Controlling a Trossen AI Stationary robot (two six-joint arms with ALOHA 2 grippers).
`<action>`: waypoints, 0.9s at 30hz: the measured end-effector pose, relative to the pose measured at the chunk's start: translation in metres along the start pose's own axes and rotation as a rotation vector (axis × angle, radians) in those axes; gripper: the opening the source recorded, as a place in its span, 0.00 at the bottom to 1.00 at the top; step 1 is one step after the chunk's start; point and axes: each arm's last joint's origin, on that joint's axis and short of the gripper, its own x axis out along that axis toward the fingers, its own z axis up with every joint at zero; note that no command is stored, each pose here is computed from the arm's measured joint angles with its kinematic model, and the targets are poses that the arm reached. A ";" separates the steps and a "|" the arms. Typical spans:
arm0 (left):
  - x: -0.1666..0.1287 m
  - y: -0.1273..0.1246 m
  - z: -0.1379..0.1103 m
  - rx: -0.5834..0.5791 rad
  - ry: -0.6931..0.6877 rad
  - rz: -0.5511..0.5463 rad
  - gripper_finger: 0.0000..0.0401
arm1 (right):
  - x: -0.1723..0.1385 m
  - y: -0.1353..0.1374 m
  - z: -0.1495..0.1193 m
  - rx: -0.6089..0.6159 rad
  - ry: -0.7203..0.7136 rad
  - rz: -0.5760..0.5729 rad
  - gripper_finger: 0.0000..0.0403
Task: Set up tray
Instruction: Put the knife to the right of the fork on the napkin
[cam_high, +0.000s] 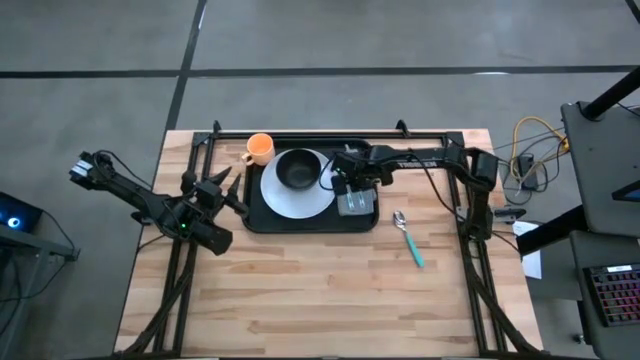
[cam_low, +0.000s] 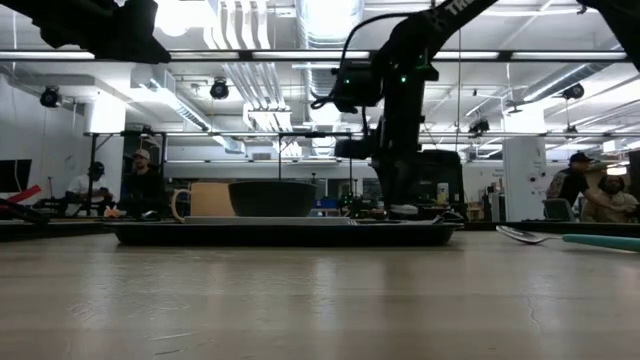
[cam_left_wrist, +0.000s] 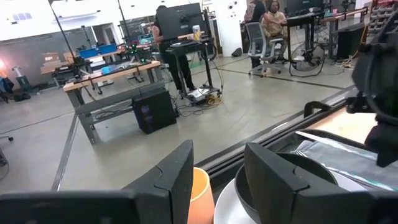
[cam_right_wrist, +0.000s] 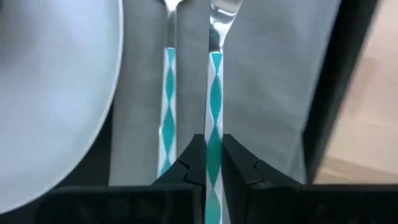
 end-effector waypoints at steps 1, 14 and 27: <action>0.000 0.000 0.000 0.000 0.000 0.000 0.31 | 0.003 0.000 0.002 0.001 0.001 0.005 0.03; 0.000 0.000 0.000 0.004 0.001 0.000 0.31 | 0.025 0.006 0.011 -0.003 0.063 0.010 0.03; 0.000 0.000 0.000 0.004 0.002 -0.001 0.31 | 0.027 0.006 0.002 0.051 0.099 -0.003 0.03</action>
